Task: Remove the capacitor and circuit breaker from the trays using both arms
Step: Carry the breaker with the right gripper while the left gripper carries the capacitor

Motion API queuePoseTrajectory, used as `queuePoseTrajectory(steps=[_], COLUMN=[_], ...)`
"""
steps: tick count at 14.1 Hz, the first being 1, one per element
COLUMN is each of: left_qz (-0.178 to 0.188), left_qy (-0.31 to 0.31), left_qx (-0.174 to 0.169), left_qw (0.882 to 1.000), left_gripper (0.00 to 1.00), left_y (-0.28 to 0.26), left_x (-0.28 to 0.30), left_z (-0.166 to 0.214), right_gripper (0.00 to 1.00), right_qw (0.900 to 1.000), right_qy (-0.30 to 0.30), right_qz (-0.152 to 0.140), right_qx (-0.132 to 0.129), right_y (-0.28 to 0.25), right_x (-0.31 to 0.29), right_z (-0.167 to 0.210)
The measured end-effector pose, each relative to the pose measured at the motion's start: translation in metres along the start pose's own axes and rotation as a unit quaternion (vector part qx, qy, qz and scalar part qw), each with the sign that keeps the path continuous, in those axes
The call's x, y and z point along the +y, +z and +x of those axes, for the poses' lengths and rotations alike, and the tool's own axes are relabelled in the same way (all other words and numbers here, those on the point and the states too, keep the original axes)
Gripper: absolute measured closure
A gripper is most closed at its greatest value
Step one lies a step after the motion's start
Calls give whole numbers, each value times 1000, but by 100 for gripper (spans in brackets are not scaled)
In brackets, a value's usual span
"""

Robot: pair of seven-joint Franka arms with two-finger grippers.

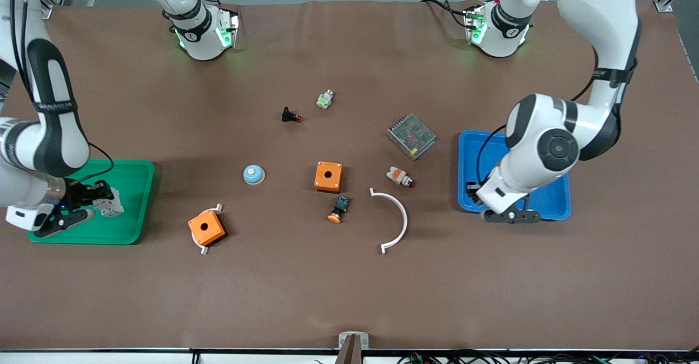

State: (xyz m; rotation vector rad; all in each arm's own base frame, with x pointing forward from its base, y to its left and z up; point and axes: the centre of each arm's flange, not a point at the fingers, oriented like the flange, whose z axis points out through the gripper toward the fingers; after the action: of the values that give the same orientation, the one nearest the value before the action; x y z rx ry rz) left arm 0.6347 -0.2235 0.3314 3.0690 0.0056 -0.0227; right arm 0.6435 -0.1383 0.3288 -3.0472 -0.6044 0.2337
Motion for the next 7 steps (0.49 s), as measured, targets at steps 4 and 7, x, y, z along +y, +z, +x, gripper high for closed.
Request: queuePoseTrajectory(steps=[4,7], left_qz=[-11,-18], left_qy=[-57,-76], left_qx=[-8,-6], left_qw=[998,997], left_gripper=[66,66], left_y=[40,80], left_x=[78,124], left_z=[5,3], right_gripper=[60,60], right_qw=[998,993], right_qy=[58,112], right_qz=[12,25], right_qx=[10,2], right_y=[-54,-46], right_x=[-98,-182], right_z=[40,74])
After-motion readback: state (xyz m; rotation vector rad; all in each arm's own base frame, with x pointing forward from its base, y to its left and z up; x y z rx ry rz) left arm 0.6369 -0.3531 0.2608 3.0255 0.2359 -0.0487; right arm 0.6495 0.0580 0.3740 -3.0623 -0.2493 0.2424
